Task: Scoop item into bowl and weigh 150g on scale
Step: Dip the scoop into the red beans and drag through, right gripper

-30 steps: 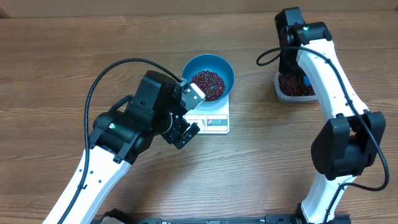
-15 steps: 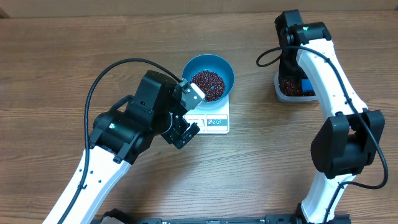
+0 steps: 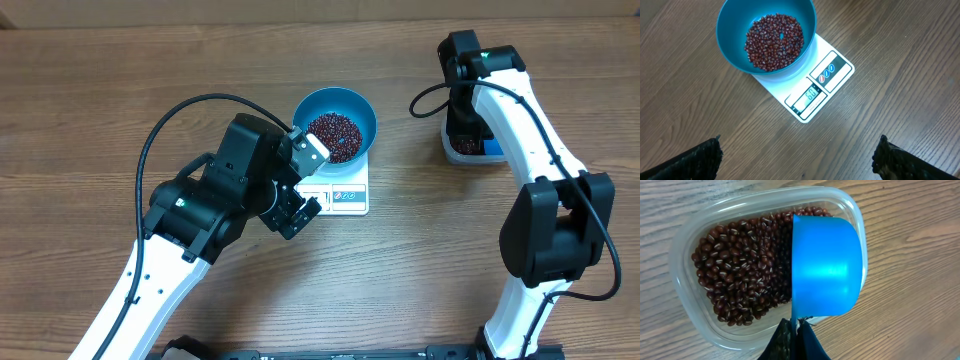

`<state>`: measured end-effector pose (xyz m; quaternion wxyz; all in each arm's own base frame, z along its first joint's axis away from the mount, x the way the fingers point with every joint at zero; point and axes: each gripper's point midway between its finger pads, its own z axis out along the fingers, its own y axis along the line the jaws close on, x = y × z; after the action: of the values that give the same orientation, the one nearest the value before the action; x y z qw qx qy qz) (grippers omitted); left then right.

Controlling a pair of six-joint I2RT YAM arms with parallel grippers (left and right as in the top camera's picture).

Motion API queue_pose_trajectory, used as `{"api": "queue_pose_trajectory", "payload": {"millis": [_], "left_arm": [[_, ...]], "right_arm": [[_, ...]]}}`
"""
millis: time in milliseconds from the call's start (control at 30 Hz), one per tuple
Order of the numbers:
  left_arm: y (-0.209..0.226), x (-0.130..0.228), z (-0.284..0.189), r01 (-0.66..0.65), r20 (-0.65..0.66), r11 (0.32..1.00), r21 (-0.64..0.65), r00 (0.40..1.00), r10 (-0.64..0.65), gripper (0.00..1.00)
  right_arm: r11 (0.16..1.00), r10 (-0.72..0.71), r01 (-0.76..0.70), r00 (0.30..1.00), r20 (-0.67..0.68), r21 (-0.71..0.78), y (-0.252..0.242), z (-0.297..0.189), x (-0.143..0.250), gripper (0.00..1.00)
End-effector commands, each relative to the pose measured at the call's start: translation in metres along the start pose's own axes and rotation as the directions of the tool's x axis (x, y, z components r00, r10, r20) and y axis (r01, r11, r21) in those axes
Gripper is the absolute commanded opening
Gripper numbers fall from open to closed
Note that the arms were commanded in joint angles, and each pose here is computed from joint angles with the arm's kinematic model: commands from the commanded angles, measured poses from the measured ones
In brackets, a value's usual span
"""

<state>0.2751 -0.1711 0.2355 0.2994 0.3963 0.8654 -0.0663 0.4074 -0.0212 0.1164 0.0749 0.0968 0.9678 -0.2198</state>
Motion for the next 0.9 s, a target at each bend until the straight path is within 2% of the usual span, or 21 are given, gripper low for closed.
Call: {"api": "queue_pose_trajectory", "payload": {"millis": [0, 333, 533, 867], "left_arm": [[0.005, -0.007, -0.006, -0.015, 0.025, 1.0, -0.019, 1.0, 0.015, 1.0], [0.005, -0.007, -0.006, -0.015, 0.025, 1.0, -0.019, 1.0, 0.015, 0.99], [0.005, -0.007, -0.006, -0.015, 0.025, 1.0, -0.019, 1.0, 0.015, 1.0], [0.005, -0.007, -0.006, -0.015, 0.025, 1.0, -0.019, 1.0, 0.015, 1.0]], "right_arm": [[1.0, 0.009, -0.01, 1.0, -0.028, -0.011, 0.002, 0.009, 0.005, 0.04], [0.988, 0.004, -0.015, 0.997, -0.071, -0.154, 0.027, 0.007, 0.011, 0.04], [0.982, 0.004, -0.019, 0.997, -0.082, -0.187, 0.032, 0.006, 0.013, 0.04], [0.935, 0.066, -0.091, 0.994, -0.084, -0.342, 0.036, -0.005, 0.003, 0.04]]}}
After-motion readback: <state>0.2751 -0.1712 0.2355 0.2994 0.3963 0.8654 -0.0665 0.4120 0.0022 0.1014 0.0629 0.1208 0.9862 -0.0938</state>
